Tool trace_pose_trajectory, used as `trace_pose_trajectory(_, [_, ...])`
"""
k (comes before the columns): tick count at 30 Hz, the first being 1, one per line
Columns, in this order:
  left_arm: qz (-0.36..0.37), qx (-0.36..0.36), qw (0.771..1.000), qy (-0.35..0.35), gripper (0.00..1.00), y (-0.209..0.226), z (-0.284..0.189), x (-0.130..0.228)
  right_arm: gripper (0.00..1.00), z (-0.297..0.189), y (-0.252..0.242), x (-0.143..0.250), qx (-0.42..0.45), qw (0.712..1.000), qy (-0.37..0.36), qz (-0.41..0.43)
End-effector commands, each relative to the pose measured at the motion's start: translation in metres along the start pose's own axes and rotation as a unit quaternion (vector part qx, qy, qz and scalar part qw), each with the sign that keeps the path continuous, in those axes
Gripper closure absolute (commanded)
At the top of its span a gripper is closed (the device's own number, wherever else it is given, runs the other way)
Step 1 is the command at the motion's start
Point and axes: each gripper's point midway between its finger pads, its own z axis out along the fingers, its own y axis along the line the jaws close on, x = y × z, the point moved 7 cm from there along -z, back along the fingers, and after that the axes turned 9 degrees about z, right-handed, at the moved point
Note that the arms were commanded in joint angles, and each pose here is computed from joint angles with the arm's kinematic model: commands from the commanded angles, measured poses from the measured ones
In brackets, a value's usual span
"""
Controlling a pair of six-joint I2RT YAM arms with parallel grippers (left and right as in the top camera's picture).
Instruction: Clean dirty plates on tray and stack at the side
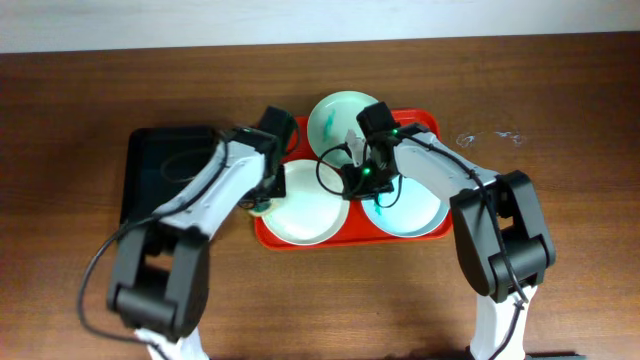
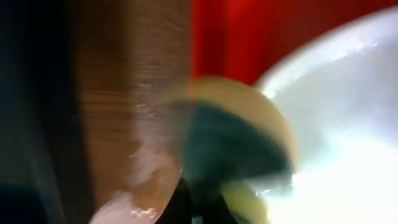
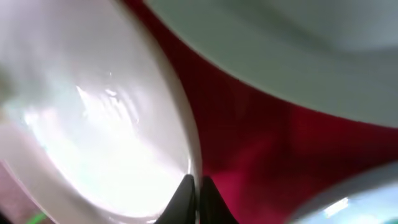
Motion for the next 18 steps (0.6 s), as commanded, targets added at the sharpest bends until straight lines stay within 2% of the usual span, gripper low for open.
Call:
trace_pose_trajectory(1, [-0.069,0.032,0.992,-0.098,1.00,0.041,-0.070,-0.015,0.96,-0.026,0.009,-0.019,0.019,0.999,-0.038,-0.011])
trace_pose_trajectory(4, [-0.137,0.046,0.982,-0.125,1.00,0.092,-0.095,-0.009,0.96,-0.054,0.021,-0.029,0.095,0.993,-0.070,-0.027])
trace_pose_trajectory(7, [-0.190,0.029,0.975,-0.112,1.00,0.133,-0.098,0.004,0.96,-0.083,0.044,-0.034,0.173,0.978,-0.106,-0.056])
trace_pose_trajectory(11, [-0.236,0.017,0.968,-0.087,1.00,0.166,-0.089,0.015,0.96,-0.124,0.085,-0.030,0.313,0.927,-0.176,-0.108])
trace_pose_trajectory(13, [-0.257,0.016,0.963,-0.080,1.00,0.179,-0.086,0.019,0.96,-0.147,0.112,-0.022,0.403,0.875,-0.229,-0.141])
trace_pose_trajectory(16, [-0.271,0.020,0.959,-0.078,1.00,0.188,-0.085,0.022,0.96,-0.166,0.138,-0.010,0.492,0.803,-0.291,-0.168])
trace_pose_trajectory(18, [-0.274,0.019,0.958,-0.078,1.00,0.190,-0.085,0.022,0.96,-0.176,0.158,0.002,0.557,0.736,-0.338,-0.186])
